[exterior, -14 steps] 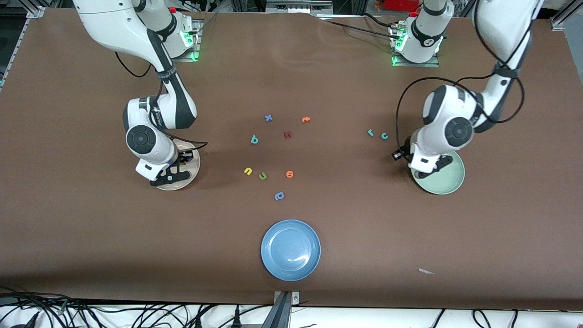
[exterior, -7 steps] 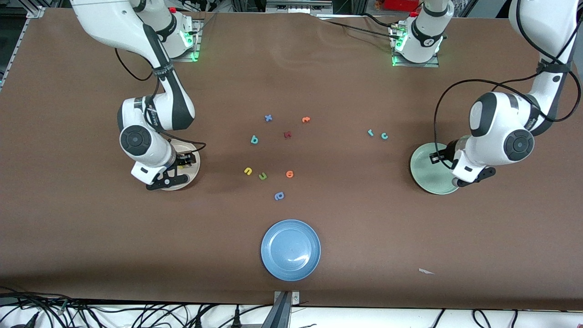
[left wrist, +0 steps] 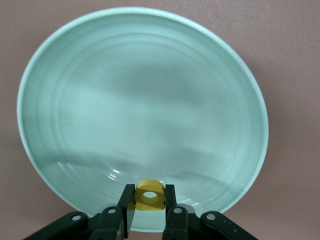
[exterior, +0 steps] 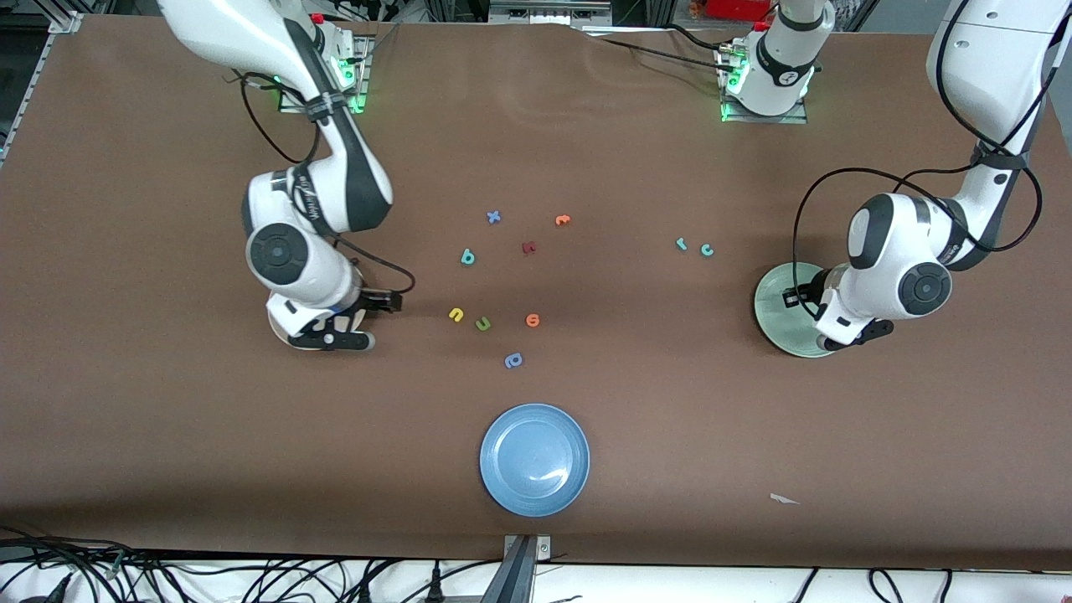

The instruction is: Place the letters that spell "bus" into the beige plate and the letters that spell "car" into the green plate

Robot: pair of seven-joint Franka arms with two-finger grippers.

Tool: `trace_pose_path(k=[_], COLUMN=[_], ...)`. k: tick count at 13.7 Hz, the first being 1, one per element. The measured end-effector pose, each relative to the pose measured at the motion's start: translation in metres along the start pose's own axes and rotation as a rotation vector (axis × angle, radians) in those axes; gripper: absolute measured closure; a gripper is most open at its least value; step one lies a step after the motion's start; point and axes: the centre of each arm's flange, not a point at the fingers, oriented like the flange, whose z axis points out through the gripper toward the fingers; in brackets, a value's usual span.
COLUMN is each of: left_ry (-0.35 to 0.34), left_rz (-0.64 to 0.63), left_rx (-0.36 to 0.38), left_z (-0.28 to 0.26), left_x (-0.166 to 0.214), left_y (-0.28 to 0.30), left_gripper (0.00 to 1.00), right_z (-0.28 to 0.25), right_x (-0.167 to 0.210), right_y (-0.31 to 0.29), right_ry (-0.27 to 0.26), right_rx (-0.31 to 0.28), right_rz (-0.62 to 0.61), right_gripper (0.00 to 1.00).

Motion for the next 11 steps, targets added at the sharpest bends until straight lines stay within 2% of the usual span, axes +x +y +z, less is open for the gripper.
trace_pose_path(k=[1, 2, 5, 6, 7, 8, 10, 11], left_ry=[-0.002, 0.000, 0.007, 0.004, 0.005, 0.005, -0.006, -0.016], left_rz=[-0.001, -0.006, -0.033, -0.037, -0.050, -0.080, -0.148, -0.174], left_rx=[0.000, -0.001, -0.003, -0.001, -0.002, -0.009, -0.035, -0.043], left_z=[0.001, 0.001, -0.010, -0.015, -0.020, -0.025, -0.029, -0.029], left_x=[0.001, 0.001, 0.000, -0.005, -0.012, -0.019, -0.034, -0.042], left_y=[0.000, 0.000, 0.007, 0.016, 0.029, 0.043, 0.070, 0.081], left_gripper=[0.69, 0.60, 0.31, 0.22, 0.11, 0.02, 0.01, 0.01], right_z=[0.008, 0.018, 0.046, 0.057, 0.066, 0.073, 0.080, 0.082], right_x=[-0.007, -0.014, -0.027, -0.029, -0.030, -0.032, -0.032, -0.031], right_y=[-0.023, -0.044, -0.086, -0.094, -0.100, -0.103, -0.104, -0.104], right_ry=[0.000, 0.009, 0.073, 0.088, 0.100, 0.104, 0.105, 0.105], right_rx=[-0.009, -0.015, 0.006, 0.013, 0.018, 0.018, 0.015, 0.017], right_rz=[0.056, 0.112, 0.277, 0.316, 0.347, 0.365, 0.391, 0.407], right_gripper=[0.07, 0.07, 0.14, 0.14, 0.22, 0.22, 0.26, 0.34])
